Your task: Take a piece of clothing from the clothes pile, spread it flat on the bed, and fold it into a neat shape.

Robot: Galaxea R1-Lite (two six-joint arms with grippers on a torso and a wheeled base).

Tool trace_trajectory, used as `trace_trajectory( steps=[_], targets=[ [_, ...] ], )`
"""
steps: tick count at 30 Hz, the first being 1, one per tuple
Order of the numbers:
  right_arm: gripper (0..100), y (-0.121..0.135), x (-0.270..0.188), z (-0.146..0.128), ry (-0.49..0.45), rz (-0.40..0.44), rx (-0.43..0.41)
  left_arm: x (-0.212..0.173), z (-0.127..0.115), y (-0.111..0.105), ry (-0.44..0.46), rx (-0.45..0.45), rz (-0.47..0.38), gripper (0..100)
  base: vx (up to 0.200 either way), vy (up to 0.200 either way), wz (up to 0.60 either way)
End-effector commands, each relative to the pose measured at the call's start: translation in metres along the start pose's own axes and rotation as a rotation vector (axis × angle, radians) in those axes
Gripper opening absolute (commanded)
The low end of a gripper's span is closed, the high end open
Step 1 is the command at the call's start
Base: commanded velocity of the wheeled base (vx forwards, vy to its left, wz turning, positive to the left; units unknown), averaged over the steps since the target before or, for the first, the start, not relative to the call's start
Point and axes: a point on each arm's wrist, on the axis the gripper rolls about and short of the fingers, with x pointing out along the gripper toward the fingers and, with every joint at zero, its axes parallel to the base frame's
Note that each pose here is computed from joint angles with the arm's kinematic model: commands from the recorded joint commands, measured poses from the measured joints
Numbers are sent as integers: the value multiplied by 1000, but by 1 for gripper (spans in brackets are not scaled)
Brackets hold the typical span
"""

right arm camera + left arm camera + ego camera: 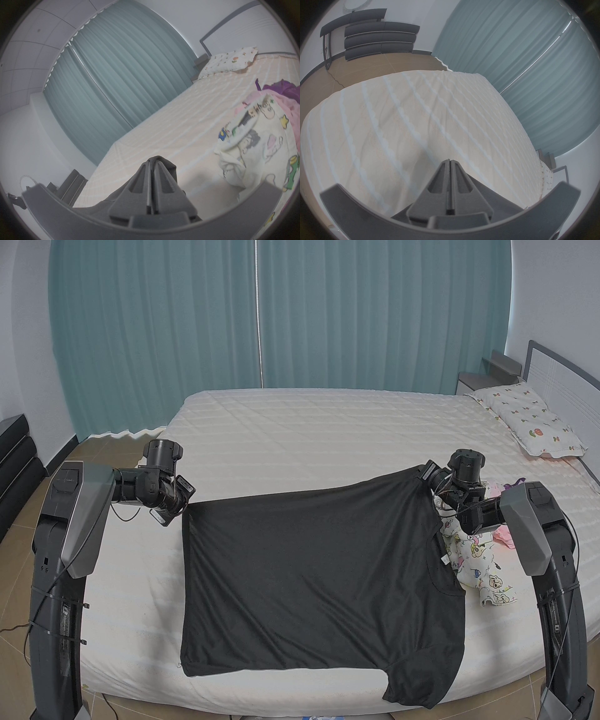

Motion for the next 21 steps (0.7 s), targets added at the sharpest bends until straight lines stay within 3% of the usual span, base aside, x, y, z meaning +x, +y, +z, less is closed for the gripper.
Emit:
trace_trajectory(
  steps=[1, 13, 14, 15, 21],
  targets=[
    [0, 6, 4, -5, -8, 9, -6, 2, -3, 0, 2, 17, 0, 0, 0, 0, 0],
    [0, -29, 11, -55, 74, -73, -39, 30, -34, 13, 61, 101, 45, 0, 0, 0, 0],
    [0, -31, 11, -58, 79, -76, -38, 32, -36, 13, 61, 105, 44, 100, 0, 0, 0],
    [100, -35, 11, -67, 93, -86, -40, 35, -40, 13, 62, 111, 39, 100, 0, 0, 0],
    [100, -45, 12, -81, 97, -115, -41, 37, -46, 8, 52, 123, 13, 100, 0, 0, 0]
  ],
)
